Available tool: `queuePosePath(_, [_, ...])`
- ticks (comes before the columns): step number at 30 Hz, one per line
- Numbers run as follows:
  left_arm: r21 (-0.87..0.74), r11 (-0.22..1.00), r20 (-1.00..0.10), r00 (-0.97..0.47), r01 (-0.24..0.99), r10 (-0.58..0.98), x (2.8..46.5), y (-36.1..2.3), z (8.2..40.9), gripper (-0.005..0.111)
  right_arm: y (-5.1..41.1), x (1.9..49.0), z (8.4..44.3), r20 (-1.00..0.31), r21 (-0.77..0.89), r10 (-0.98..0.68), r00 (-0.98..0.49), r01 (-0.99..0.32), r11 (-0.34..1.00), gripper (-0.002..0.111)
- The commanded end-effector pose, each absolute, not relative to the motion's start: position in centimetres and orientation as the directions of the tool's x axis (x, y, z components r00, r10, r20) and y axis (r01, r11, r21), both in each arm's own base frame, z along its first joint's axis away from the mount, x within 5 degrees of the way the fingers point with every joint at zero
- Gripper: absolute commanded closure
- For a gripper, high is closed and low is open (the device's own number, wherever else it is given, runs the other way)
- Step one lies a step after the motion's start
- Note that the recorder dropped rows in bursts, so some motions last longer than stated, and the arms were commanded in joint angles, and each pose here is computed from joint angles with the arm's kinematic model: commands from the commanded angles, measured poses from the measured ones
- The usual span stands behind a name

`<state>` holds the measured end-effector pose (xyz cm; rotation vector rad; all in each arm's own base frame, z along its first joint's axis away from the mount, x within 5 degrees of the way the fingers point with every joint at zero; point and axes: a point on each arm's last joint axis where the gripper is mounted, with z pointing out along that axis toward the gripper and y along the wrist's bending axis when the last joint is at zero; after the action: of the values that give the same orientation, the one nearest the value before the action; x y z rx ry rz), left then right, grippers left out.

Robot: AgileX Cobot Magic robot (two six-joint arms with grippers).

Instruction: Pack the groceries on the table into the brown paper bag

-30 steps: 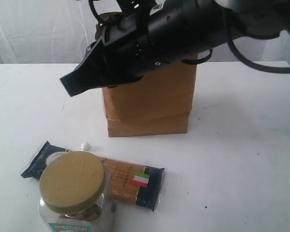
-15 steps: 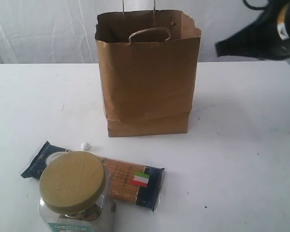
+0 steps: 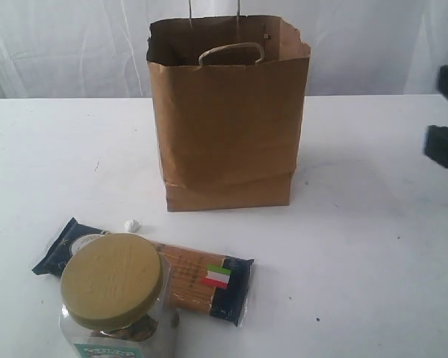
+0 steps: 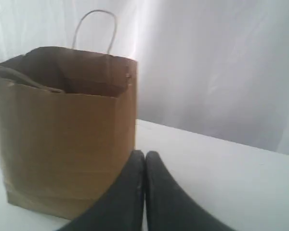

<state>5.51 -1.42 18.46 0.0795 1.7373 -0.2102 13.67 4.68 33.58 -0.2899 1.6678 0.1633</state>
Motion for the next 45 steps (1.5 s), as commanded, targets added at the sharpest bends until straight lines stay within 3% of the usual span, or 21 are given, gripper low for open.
queuePosePath(1, [-0.483,0.867,-0.87,-0.181,0.124,-0.459,5.5,-1.5,19.0,0.107,1.3,11.2,33.3,-0.981,-0.09,-0.099,-0.166,-0.059,0.994,0.108])
queuePosePath(5, [-0.532,0.839,-0.843,-0.17,0.114,-0.511,5.6,-1.4,19.1,0.107,-0.6,9.1,33.4,-0.983,-0.07,-0.059,-0.176,0.059,0.996,0.108])
queuePosePath(12, [-0.451,0.885,-0.891,-0.11,0.118,-0.44,5.6,-1.1,19.4,0.107,-1.2,7.6,33.6,-0.989,0.038,0.047,-0.138,0.066,0.997,0.108])
queuePosePath(15, [-0.462,0.883,-0.852,0.239,0.075,-0.466,5.5,0.7,22.1,0.107,-1.0,7.7,33.3,-0.987,0.053,0.061,-0.151,0.058,0.997,0.108])
queuePosePath(17, [-0.532,0.846,-0.704,0.538,0.034,-0.464,4.4,2.7,24.2,0.107,-1.0,7.7,32.9,-0.985,0.047,0.056,-0.163,0.059,0.997,0.108])
queuePosePath(19, [-0.635,0.772,-0.573,0.649,0.035,-0.501,3.7,3.8,26.4,0.107,-0.9,7.9,32.3,-0.982,0.039,0.049,-0.181,0.059,0.998,0.108])
queuePosePath(21, [-0.629,0.777,-0.587,0.642,0.021,-0.493,3.9,3.8,28.8,0.107,-0.8,8.0,31.6,-0.98,0.029,0.039,-0.197,0.054,0.998,0.108])
queuePosePath(24, [-0.372,0.926,-0.789,0.545,-0.056,-0.284,5.7,2.4,33.0,0.107,-0.4,8.4,30.5,-0.977,0.015,0.02,-0.214,0.024,1.0,0.108])
queuePosePath(26, [-0.088,0.993,-0.918,0.393,-0.083,-0.048,8.2,1.0,35.5,0.107,0.0,8.8,29.8,-0.975,0.007,0.005,-0.221,-0.009,1.0,0.108])
queuePosePath(28, [0.097,0.995,-0.975,0.201,-0.011,0.097,11.8,-0.3,37.0,0.107,0.6,9.2,29.2,-0.974,0.002,-0.009,-0.227,-0.047,0.999,0.108])
queuePosePath(31, [0.236,0.95,-0.963,-0.083,0.207,0.257,18.1,-2.4,37.3,0.107,1.2,9.8,28.7,-0.973,-0.004,-0.026,-0.231,-0.095,0.995,0.108])
queuePosePath(35, [0.189,0.872,-0.859,-0.354,0.452,0.37,25.3,-4.4,35.3,0.107,1.9,10.3,28.4,-0.971,-0.005,-0.038,-0.234,-0.137,0.99,0.108])
queuePosePath(38, [-0.012,0.827,-0.713,-0.585,0.562,0.387,29.2,-5.7,33.6,0.107,2.1,10.5,28.5,-0.973,-0.002,-0.037,-0.229,-0.154,0.988,0.108])
queuePosePath(40, [-0.153,0.811,-0.571,-0.72,0.565,0.394,30.8,-6.2,33.0,0.107,2.2,10.5,28.5,-0.974,0.014,-0.022,-0.226,-0.158,0.987,0.108])
queuePosePath(43, [-0.242,0.77,-0.451,-0.771,0.591,0.45,32.7,-6.6,32.4,0.107,2.2,10.5,28.5,-0.972,0.066,0.031,-0.235,-0.146,0.987,0.108])
queuePosePath(45, [-0.267,0.759,-0.44,-0.776,0.594,0.453,33.9,-6.9,31.8,0.107,2.2,10.5,28.5,-0.969,0.102,0.067,-0.239,-0.138,0.985,0.108])
